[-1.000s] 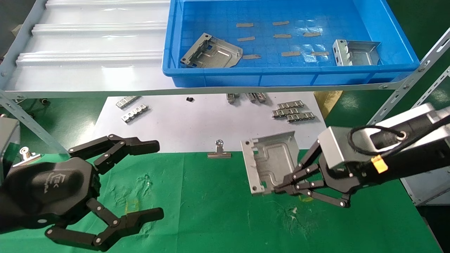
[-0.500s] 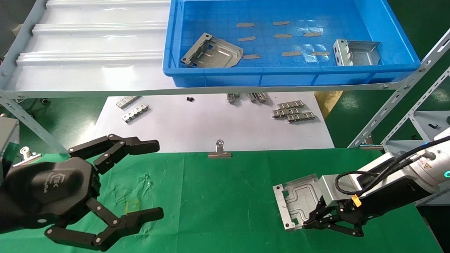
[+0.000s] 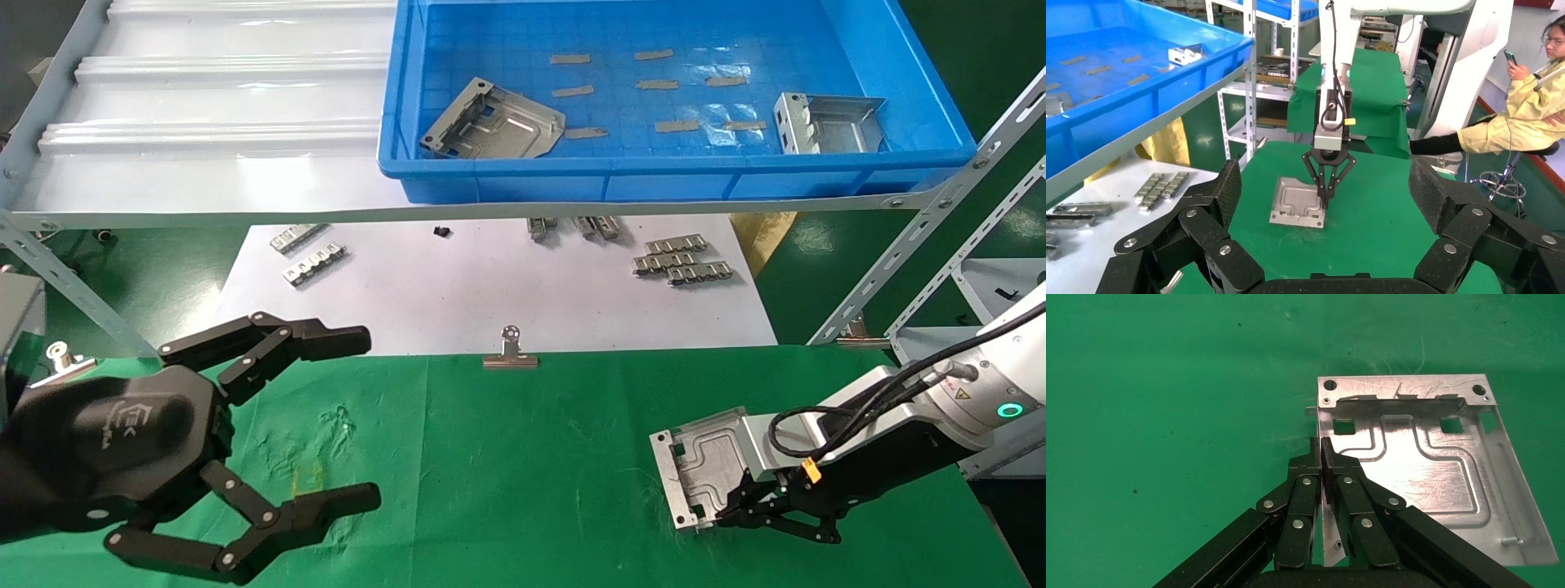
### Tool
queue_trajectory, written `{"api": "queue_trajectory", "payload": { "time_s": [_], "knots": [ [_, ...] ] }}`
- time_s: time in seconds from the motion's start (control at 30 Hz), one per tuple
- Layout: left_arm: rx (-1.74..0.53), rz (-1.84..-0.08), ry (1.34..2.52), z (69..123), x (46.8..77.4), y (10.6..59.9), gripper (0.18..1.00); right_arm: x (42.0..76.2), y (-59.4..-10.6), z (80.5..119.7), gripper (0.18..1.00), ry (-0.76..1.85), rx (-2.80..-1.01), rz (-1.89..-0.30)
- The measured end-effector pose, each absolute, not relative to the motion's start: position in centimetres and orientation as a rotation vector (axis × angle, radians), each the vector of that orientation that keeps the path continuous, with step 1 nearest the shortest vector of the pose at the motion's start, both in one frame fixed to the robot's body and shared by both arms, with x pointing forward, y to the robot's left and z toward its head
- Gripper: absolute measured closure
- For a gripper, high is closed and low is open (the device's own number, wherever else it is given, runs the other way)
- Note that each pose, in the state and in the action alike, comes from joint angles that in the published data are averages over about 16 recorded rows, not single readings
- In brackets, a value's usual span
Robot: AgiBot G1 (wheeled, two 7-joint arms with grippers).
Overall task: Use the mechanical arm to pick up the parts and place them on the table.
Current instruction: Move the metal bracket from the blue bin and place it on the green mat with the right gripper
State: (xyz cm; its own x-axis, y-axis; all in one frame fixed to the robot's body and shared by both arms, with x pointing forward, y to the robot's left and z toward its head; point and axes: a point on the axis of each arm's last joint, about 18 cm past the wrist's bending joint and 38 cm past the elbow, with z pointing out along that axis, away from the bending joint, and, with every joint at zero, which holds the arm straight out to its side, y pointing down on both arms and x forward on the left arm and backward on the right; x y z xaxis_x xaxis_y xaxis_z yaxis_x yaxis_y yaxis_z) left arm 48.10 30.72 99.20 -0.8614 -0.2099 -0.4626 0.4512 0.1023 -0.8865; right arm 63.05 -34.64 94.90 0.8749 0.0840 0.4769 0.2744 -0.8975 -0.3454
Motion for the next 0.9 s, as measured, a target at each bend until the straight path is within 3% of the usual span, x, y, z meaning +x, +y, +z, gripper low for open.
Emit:
{"api": "queue_trajectory", "payload": {
  "time_s": [0.9],
  "knots": [
    [0.235, -1.81, 1.906, 99.2, 48.1, 30.7, 0.184, 65.2, -34.8, 94.1, 0.965, -0.239, -2.657, -0.725]
  ]
}}
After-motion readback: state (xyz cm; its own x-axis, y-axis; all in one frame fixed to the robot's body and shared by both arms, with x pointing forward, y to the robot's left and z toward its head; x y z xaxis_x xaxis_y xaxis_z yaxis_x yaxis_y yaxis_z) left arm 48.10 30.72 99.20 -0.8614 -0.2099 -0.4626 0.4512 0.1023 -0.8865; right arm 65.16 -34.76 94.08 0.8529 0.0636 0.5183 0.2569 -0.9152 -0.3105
